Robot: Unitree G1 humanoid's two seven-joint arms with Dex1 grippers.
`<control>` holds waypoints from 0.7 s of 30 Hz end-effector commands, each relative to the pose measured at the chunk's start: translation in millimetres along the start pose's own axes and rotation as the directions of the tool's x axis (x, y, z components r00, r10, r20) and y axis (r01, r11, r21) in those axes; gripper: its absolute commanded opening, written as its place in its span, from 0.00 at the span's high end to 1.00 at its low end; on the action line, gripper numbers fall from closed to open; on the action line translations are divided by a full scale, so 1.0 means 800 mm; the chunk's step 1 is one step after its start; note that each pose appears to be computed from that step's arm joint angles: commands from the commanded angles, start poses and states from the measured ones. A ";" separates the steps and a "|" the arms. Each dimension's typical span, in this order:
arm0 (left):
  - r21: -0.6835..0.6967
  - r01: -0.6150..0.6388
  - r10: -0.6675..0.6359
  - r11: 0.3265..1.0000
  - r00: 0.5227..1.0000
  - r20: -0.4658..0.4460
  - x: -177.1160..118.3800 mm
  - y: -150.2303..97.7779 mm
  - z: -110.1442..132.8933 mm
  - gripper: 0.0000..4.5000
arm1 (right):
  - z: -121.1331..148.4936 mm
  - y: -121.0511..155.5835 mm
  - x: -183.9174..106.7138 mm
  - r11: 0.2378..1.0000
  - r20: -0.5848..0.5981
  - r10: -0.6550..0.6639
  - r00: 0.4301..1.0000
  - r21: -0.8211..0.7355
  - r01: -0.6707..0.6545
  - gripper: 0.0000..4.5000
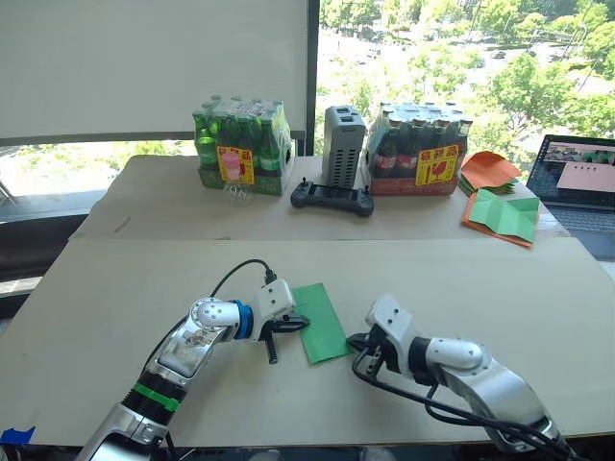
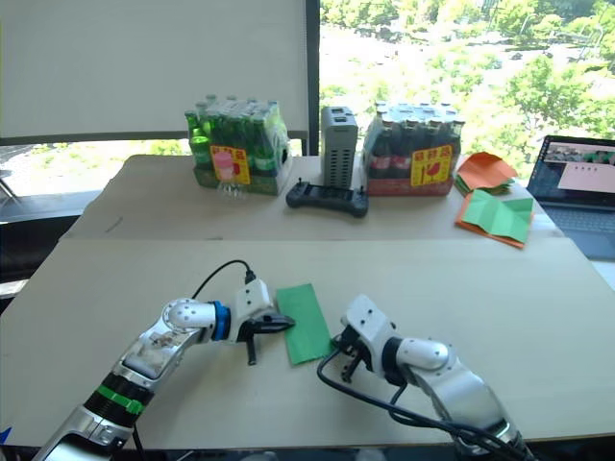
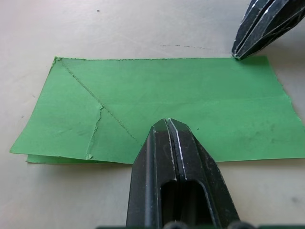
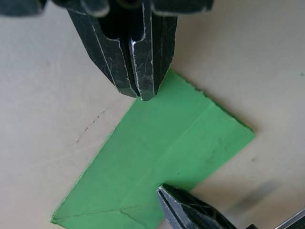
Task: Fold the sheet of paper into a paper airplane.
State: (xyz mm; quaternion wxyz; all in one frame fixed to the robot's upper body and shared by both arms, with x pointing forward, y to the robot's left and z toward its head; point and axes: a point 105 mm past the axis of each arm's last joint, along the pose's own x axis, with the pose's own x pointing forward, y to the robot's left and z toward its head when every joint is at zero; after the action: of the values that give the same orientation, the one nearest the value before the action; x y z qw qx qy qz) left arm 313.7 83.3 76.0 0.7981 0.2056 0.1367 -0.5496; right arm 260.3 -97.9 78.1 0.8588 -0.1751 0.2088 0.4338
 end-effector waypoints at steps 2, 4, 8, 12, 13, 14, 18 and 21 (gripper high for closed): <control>-0.053 -0.001 -0.005 0.999 0.995 -0.104 -0.001 -0.003 -0.037 1.00 | -0.028 0.016 0.000 0.997 -0.096 0.060 0.994 0.059 -0.054 1.00; -0.052 0.000 -0.005 0.999 0.995 -0.104 -0.001 -0.003 -0.037 1.00 | -0.027 0.015 -0.001 0.997 -0.098 0.059 0.993 0.059 -0.053 1.00; -0.051 0.000 -0.005 0.999 0.995 -0.104 -0.001 -0.002 -0.038 1.00 | -0.025 0.015 -0.004 0.997 -0.098 0.062 0.993 0.054 -0.057 1.00; -0.045 -0.005 0.000 0.999 0.994 -0.105 -0.002 0.000 -0.038 1.00 | -0.013 0.010 -0.012 0.998 -0.076 0.065 0.995 0.025 -0.063 1.00; -0.043 -0.007 0.003 0.999 0.994 -0.105 -0.003 0.000 -0.038 1.00 | -0.007 0.008 -0.015 0.998 -0.056 0.067 0.996 0.015 -0.066 1.00; -0.042 -0.009 0.005 0.999 0.995 -0.104 -0.004 0.001 -0.037 1.00 | 0.001 0.005 -0.017 0.998 -0.030 0.069 0.997 0.009 -0.069 1.00; -0.039 -0.023 0.019 0.999 0.996 -0.087 -0.007 0.005 -0.032 1.00 | 0.032 -0.007 -0.023 0.998 0.101 0.063 0.993 0.018 -0.066 1.00; -0.058 -0.082 0.081 0.995 0.996 -0.025 -0.026 0.017 -0.015 1.00 | 0.082 -0.025 -0.041 0.998 0.325 0.053 0.944 0.016 -0.061 1.00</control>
State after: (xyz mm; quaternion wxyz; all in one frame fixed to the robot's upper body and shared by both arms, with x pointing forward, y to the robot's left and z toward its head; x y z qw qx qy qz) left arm 316.4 91.8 80.7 0.8072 0.2015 0.1316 -0.5390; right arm 267.5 -95.6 122.4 0.8627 -0.0924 0.1424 0.4764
